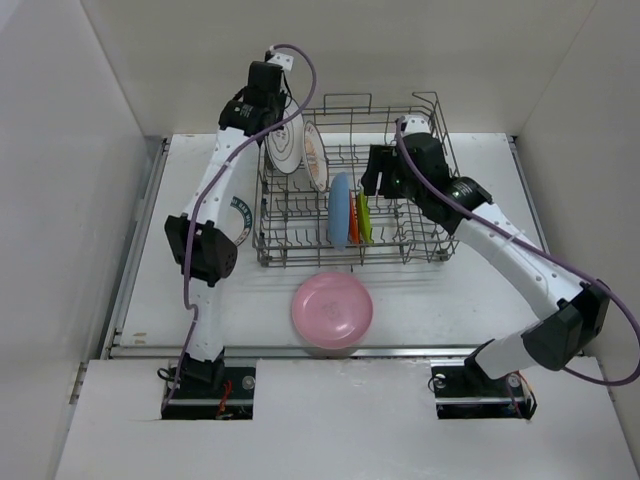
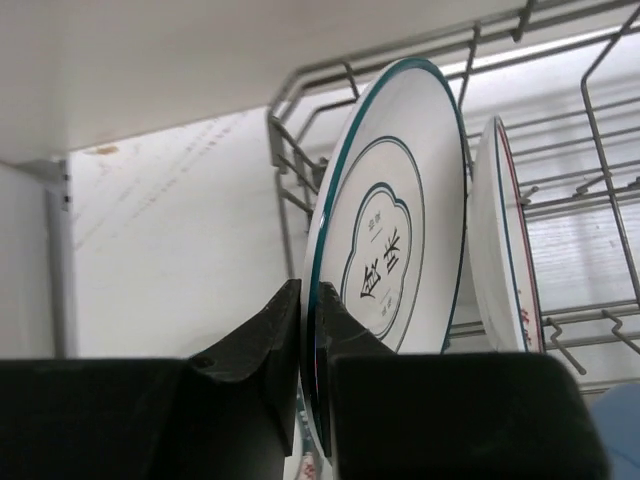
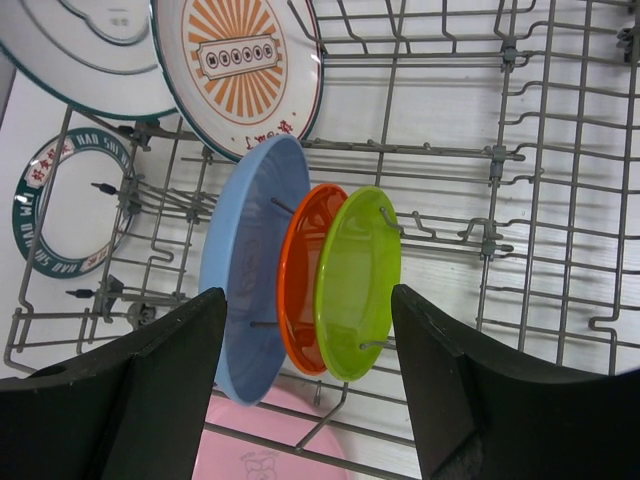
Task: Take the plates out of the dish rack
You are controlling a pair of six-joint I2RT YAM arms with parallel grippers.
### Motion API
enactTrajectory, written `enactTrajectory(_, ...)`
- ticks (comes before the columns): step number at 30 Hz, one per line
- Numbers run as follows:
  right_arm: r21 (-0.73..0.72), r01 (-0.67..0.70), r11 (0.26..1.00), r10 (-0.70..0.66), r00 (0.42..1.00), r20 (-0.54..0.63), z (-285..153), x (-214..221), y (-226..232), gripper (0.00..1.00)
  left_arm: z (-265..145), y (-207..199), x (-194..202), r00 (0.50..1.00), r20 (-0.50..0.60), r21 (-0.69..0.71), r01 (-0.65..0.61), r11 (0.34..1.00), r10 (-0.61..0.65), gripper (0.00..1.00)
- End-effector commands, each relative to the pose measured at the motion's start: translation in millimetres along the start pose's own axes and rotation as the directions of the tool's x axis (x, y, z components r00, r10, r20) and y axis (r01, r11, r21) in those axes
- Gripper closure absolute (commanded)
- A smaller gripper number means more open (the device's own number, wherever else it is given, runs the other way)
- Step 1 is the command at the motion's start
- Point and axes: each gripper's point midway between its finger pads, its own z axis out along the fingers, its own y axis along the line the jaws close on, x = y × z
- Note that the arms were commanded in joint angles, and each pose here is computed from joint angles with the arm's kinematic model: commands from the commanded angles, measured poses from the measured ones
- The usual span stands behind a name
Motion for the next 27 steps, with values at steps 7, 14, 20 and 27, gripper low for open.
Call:
enactTrajectory(7,-0.014,-0.014,1.000,0.015,0.996,0.084,-18.1,-24.5,0.4,0.28,-81.6,37.6,-88.3,0.961,0.276,-0.079,0.039,0.996,-0.016,1.00)
enactTrajectory(14,-0.022,-0.013,1.000,0.015,0.997,0.080,-22.2,-21.3,-0.3,0.28,-109.2,107.4,-111.1,0.926,0.364,-0.211,0.183,0.960,-0.097,1.00)
enactTrajectory(20,-0.077,-0.022,0.997,0.028,0.997,0.074,-17.8,-20.9,11.3,0.29,-132.0,181.8,-100.6,0.894,0.390,-0.246,0.334,0.910,-0.222,1.00)
enactTrajectory(27,-0.116,-0.018,0.993,0.024,0.999,0.048,-4.5,-17.4,22.4,0.30,-97.2,198.1,-7.0,0.911,0.114,0.002,0.398,0.917,-0.396,1.00)
